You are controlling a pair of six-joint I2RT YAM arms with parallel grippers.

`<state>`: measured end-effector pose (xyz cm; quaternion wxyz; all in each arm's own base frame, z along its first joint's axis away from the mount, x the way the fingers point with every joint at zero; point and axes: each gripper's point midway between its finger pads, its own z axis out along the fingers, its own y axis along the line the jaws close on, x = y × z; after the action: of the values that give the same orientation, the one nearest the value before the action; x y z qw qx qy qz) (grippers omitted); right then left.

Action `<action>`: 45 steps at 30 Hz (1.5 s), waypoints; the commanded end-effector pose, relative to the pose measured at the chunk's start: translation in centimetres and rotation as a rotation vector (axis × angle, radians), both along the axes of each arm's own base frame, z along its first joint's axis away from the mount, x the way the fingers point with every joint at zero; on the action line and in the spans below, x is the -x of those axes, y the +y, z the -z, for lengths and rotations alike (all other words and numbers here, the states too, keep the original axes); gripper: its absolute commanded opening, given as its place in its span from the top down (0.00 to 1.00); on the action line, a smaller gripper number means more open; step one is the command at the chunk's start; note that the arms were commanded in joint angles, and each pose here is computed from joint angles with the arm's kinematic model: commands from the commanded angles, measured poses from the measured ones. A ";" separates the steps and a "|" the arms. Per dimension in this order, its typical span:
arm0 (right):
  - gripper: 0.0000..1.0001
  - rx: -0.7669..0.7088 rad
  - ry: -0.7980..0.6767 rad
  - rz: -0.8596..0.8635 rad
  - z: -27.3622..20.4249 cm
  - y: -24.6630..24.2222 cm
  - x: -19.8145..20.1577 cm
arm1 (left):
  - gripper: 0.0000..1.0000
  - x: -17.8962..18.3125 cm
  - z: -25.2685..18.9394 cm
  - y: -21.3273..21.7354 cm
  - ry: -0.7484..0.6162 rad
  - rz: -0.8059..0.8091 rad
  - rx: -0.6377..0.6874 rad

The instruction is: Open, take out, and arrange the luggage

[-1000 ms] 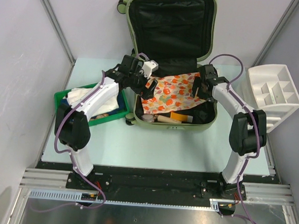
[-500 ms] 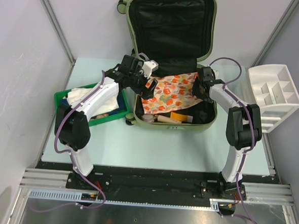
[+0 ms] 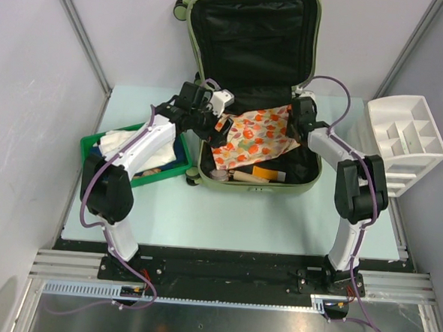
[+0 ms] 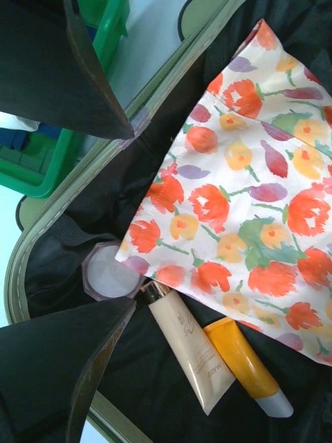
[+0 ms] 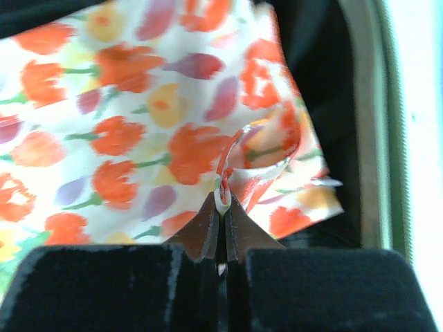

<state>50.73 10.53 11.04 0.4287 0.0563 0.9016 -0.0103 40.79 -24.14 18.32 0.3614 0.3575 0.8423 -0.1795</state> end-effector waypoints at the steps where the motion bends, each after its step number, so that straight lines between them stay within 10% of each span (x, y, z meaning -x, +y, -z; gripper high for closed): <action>1: 1.00 0.017 -0.218 -0.255 -6.6 4.9 -1.2 | 0.00 0.5 -2.6 0.8 -0.077 0.004 0.006; 15: 0.99 0.049 -0.017 -0.052 -2.3 0.2 1.5 | 0.00 1.3 -2.3 1.3 -0.052 -0.010 0.020; 20: 0.36 0.004 0.093 0.061 0.3 -1.5 3.1 | 0.00 1.1 -2.5 1.0 -0.053 -0.006 0.027; 25: 0.14 -0.029 0.128 0.128 2.1 -2.6 3.4 | 0.00 0.8 -2.8 0.9 -0.062 0.001 0.030; 45: 0.19 -0.106 0.059 0.203 5.4 -2.6 0.0 | 0.00 0.9 -2.8 1.0 -0.053 -0.012 0.033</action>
<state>49.23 10.05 6.70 0.3756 0.1432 0.9156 0.0097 39.61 -23.10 18.04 0.3557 0.3466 0.8500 -0.1756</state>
